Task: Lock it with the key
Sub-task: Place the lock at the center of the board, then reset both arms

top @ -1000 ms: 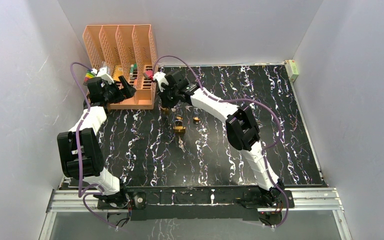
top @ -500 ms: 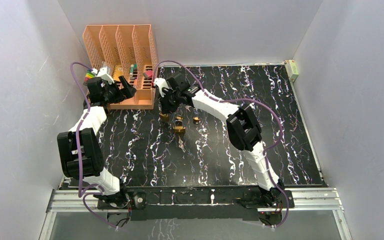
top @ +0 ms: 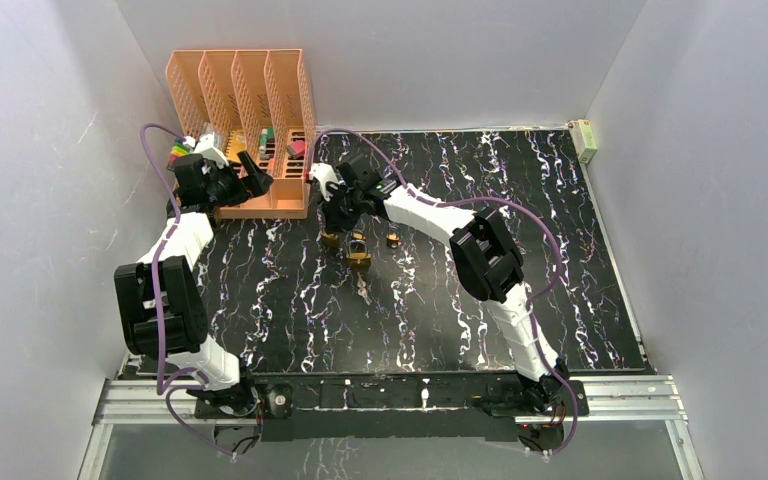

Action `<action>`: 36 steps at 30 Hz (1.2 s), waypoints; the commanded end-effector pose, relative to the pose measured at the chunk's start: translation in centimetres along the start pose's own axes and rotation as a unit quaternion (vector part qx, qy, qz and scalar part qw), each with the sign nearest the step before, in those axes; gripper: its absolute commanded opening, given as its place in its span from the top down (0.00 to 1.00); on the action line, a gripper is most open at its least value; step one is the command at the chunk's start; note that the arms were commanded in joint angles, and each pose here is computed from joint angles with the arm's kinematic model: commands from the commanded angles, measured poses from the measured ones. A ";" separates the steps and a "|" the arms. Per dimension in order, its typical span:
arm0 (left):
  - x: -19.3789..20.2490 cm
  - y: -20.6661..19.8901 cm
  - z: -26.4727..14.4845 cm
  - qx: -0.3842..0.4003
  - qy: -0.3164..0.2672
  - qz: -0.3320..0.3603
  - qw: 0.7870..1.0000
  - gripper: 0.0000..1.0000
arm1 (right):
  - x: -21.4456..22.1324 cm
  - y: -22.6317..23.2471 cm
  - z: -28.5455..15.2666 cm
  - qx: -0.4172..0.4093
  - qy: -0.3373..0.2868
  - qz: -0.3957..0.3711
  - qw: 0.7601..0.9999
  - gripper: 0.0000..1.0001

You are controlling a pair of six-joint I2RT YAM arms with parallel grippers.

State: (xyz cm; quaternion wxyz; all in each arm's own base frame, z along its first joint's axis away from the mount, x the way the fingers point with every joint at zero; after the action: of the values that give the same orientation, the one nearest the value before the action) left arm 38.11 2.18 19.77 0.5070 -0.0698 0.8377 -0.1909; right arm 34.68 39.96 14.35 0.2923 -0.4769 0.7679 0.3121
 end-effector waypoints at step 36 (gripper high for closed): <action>-2.9 -8.3 -11.9 0.190 -0.102 0.097 0.972 0.02 | -0.2 4.4 -27.2 0.270 -0.262 0.183 0.908 0.01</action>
State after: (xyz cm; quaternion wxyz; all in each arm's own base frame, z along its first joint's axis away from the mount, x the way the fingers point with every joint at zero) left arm 31.77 -0.62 29.08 0.6088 0.0426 0.7450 -0.2693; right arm 29.44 23.71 35.45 0.5434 -0.2473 0.7440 0.2999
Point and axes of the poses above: each gripper's point midway between its finger pads, its own z axis out along the fingers, its own y axis along the line the jaws close on, x = y × z, the point moved 9 cm from there along -z, back along the fingers, and after that the axes turned 2 degrees about z, right-handed, at the moved point
